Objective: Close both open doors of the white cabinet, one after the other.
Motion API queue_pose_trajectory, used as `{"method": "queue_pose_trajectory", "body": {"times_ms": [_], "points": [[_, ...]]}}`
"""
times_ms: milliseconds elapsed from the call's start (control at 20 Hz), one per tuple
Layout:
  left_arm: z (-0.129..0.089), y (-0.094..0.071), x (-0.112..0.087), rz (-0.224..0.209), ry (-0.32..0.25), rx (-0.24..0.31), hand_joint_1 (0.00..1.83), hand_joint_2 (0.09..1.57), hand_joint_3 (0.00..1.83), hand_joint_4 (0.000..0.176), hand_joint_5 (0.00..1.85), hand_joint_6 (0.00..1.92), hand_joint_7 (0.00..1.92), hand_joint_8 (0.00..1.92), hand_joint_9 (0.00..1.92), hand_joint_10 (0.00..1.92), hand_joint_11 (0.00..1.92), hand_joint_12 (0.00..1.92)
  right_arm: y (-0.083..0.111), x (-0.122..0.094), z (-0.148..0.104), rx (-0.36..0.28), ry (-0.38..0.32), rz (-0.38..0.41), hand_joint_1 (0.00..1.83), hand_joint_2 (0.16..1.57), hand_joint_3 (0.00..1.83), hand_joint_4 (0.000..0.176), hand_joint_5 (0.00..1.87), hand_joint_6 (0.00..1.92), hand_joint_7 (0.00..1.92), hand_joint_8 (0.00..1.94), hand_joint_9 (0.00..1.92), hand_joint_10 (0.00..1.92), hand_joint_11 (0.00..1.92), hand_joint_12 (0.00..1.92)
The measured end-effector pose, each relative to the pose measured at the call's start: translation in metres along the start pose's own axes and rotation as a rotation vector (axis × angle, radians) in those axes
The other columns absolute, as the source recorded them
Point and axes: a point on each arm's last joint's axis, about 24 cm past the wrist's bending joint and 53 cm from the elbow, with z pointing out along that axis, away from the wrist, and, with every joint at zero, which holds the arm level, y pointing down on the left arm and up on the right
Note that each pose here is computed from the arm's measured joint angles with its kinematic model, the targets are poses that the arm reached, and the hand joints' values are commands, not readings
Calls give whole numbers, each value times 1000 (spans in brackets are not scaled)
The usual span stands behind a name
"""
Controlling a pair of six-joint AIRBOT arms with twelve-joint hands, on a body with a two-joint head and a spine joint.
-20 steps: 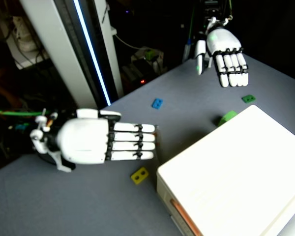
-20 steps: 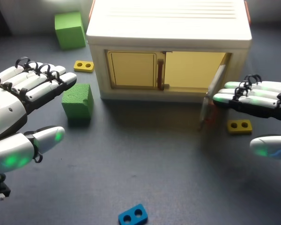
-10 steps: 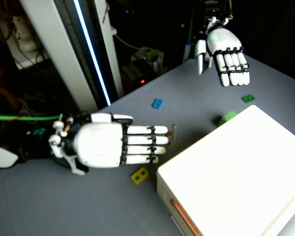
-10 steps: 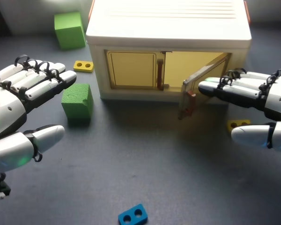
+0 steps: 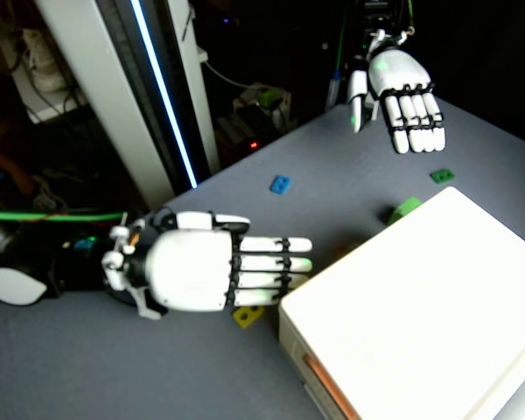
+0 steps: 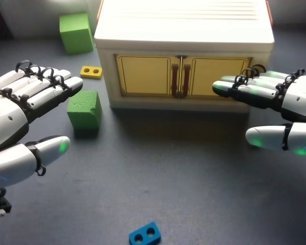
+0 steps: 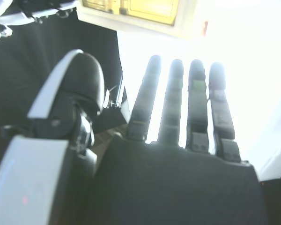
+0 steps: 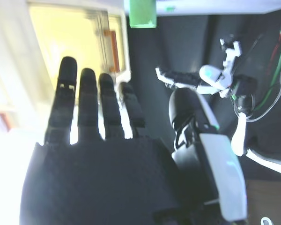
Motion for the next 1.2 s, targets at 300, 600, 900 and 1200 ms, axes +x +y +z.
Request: {"method": "queue_pose_trajectory", "body": {"times_ms": [300, 600, 900, 1200], "points": [[-1, -1, -1, -7, -11, 0, 0, 1514, 3, 0, 76, 0, 33, 0, 49, 0, 0, 321, 19, -4, -2, -42, -10, 26, 0, 1555, 0, 23, 0, 0, 0, 0, 36, 2, 0, 566], [-14, -1, -7, -48, -62, -2, 0, 1516, 0, 0, 89, 1, 48, 9, 44, 26, 0, 232, 45, -8, -41, -131, -27, 158, 0, 1510, 0, 0, 199, 11, 164, 3, 128, 5, 36, 244], [-35, -7, -31, -107, -186, 44, 123, 1514, 0, 0, 100, 4, 82, 13, 66, 16, 0, 255, 61, -46, -79, -206, -206, 211, 197, 1457, 0, 0, 395, 33, 411, 38, 375, 39, 292, 361], [-42, -9, -61, -132, -315, 86, 293, 1499, 31, 0, 14, 0, 49, 15, 118, 17, 1, 422, 70, -88, -105, -252, -395, 160, 928, 1404, 0, 0, 428, 3, 535, 9, 509, 16, 377, 228]]}}
